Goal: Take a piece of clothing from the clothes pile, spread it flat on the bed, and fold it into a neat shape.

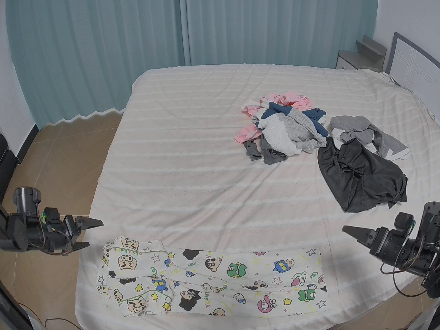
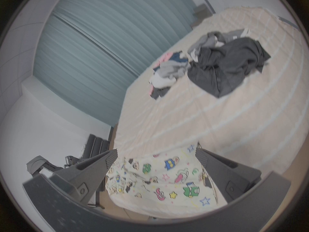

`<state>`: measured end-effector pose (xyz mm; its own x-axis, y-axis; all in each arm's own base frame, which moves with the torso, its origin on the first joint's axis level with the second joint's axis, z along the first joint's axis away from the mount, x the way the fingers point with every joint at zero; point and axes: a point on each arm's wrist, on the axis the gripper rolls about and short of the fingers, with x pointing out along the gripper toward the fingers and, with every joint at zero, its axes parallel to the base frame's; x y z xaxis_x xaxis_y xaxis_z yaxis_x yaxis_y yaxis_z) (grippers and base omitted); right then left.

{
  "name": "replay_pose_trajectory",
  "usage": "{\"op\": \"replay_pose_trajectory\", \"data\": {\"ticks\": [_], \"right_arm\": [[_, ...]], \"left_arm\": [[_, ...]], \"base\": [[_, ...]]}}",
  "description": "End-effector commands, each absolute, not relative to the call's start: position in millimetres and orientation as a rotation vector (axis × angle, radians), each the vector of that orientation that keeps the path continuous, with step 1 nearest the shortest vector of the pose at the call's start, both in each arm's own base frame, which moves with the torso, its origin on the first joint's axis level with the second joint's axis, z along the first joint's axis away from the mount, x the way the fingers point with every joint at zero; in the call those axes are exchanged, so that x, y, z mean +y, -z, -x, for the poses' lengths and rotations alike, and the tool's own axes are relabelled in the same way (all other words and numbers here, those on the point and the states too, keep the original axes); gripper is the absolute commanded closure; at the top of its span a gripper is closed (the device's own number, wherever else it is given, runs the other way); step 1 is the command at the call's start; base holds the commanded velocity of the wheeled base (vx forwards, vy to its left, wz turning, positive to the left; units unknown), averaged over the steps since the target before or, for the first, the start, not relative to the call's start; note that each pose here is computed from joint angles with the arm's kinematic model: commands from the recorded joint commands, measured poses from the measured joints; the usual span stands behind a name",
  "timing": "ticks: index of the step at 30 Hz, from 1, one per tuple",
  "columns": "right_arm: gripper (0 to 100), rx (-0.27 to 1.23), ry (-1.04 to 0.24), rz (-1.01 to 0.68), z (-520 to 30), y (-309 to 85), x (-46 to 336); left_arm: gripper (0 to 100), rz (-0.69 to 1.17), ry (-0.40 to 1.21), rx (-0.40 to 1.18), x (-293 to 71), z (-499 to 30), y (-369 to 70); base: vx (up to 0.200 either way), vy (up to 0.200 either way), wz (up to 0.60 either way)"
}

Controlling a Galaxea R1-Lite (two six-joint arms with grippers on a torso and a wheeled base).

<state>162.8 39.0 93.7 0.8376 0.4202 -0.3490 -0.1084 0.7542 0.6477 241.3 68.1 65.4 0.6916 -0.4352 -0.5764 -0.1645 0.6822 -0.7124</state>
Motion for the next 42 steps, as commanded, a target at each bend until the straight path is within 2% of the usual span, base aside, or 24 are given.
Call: {"op": "replay_pose_trajectory", "data": {"ticks": [1,6,10,15,24,31,42], "right_arm": [[0,0.832,-0.26,-0.639,-173,-42,49],[0,0.991,-0.228,-0.575,-190,0,57],[0,0.997,-0.249,-0.558,-201,26,66],[0,0.961,-0.277,-0.522,-204,44,72],[0,0.946,-0.264,-0.468,-203,43,67],[0,0.859,-0.261,-0.453,-206,26,65],[0,0.886,-0.261,-0.417,-205,33,63]], "left_arm": [[0,0.935,0.251,0.769,58,-181,-74],[0,1.002,0.352,0.708,63,-157,-71],[0,1.036,0.357,0.696,76,-158,-60],[0,1.029,0.446,0.696,88,-161,-34],[0,1.033,0.499,0.687,95,-166,-20],[0,1.039,0.497,0.691,96,-167,-19],[0,1.037,0.499,0.692,96,-168,-18]], "base": [[0.0,0.0,0.0],[0.0,0.0,0.0],[0.0,0.0,0.0],[0.0,0.0,0.0],[0.0,0.0,0.0],[0.0,0.0,0.0],[0.0,0.0,0.0]]}}
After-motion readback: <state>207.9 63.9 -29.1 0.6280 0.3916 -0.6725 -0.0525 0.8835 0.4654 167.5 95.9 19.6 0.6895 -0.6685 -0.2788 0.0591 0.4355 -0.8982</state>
